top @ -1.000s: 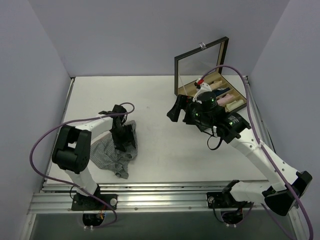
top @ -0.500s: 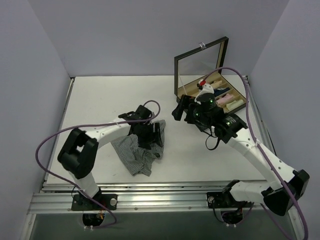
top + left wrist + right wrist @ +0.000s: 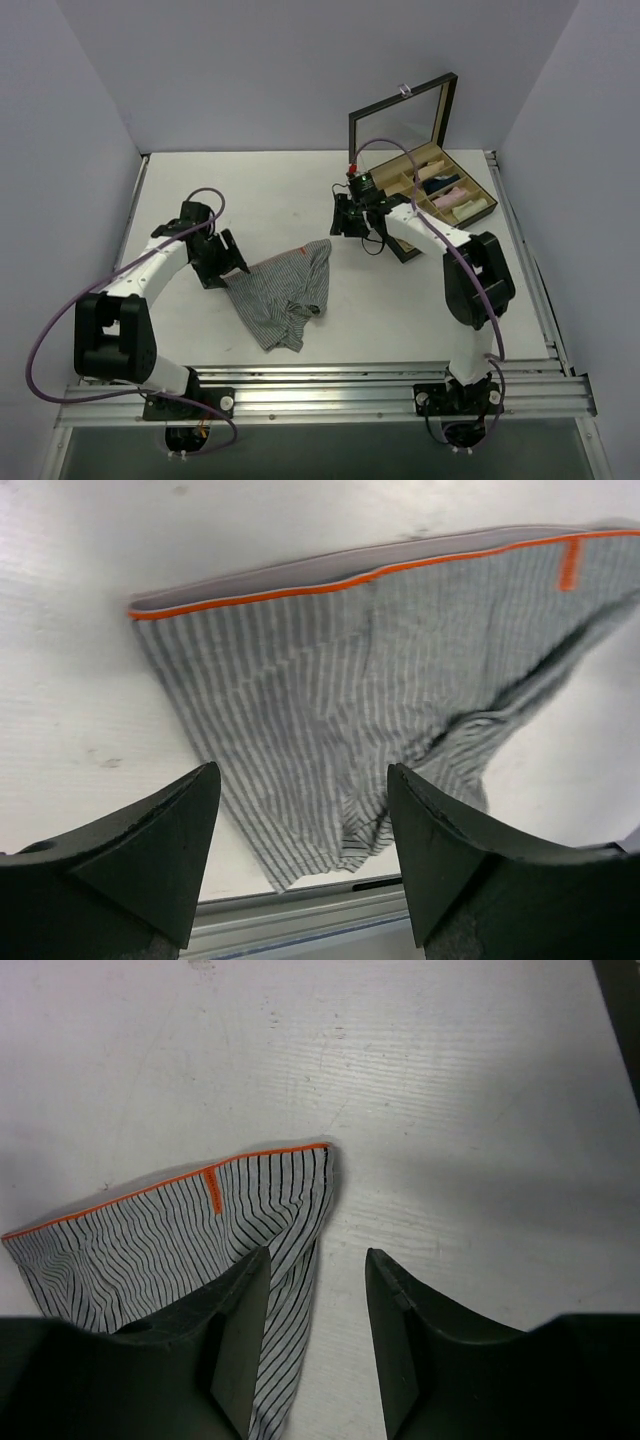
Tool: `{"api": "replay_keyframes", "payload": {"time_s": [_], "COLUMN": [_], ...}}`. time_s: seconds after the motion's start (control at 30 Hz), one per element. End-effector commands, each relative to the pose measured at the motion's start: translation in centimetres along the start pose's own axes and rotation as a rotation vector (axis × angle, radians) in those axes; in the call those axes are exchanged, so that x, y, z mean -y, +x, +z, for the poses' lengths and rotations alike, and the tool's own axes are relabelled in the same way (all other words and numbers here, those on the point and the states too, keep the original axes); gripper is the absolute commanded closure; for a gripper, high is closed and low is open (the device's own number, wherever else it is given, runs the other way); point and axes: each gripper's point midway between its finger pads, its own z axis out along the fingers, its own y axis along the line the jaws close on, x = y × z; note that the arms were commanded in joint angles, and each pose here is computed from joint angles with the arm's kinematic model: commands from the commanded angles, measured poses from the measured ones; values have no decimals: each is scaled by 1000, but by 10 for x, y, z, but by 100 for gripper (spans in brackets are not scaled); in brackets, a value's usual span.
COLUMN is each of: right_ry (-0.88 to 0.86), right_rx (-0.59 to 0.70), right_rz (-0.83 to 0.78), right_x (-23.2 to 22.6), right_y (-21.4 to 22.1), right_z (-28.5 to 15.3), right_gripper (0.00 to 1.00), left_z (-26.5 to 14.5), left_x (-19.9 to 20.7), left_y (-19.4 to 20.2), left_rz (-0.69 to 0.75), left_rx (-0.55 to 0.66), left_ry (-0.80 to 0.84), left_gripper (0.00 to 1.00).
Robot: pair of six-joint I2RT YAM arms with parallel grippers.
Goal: Roll the underwear
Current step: Move the underwear to the center of the board, then flatten the underwear
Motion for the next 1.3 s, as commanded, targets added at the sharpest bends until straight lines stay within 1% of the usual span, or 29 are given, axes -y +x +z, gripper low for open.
{"api": "replay_keyframes", "payload": {"time_s": [0.0, 0.13, 0.2, 0.33, 0.57, 0.7, 0.83, 1.0, 1.13, 1.23, 1.27], "right_ry": [-68, -79, -83, -73, -82, -89, -85, -90, -89, -86, -88], "right_rx": [25, -18, -41, -69, -134, -144, -150, -165, -170, -175, -177], "right_rz": [-36, -36, -34, -41, -33, -44, -49, -51, -59, -55, -53], "right_x": [-16, -16, -15, -9, 0, 1, 2, 2, 2, 4, 3], "right_y": [-22, -18, -14, -7, 14, 20, 22, 29, 32, 35, 36], "right_z": [11, 34, 45, 59, 79, 83, 81, 81, 80, 80, 79], "right_gripper": [62, 63, 63, 64, 67, 68, 71, 72, 72, 70, 70], "left_z": [6, 16, 21, 27, 40, 46, 51, 60, 63, 70, 73], "left_x": [-23, -29, -36, -47, -59, -62, -66, -71, -68, -71, -72], "left_y": [4, 3, 5, 3, 7, 1, 1, -2, -10, -11, -12], "left_rz": [-13, -36, -47, -76, -74, -74, -87, -97, -102, -109, -112], "left_rx": [-42, -49, -68, -64, -75, -38, -36, -15, 23, 20, 19], "left_ry": [-69, -74, -103, -101, -119, -115, -127, -136, -112, -120, -129], "left_gripper": [24, 24, 24, 24, 25, 25, 27, 27, 27, 28, 29]}}
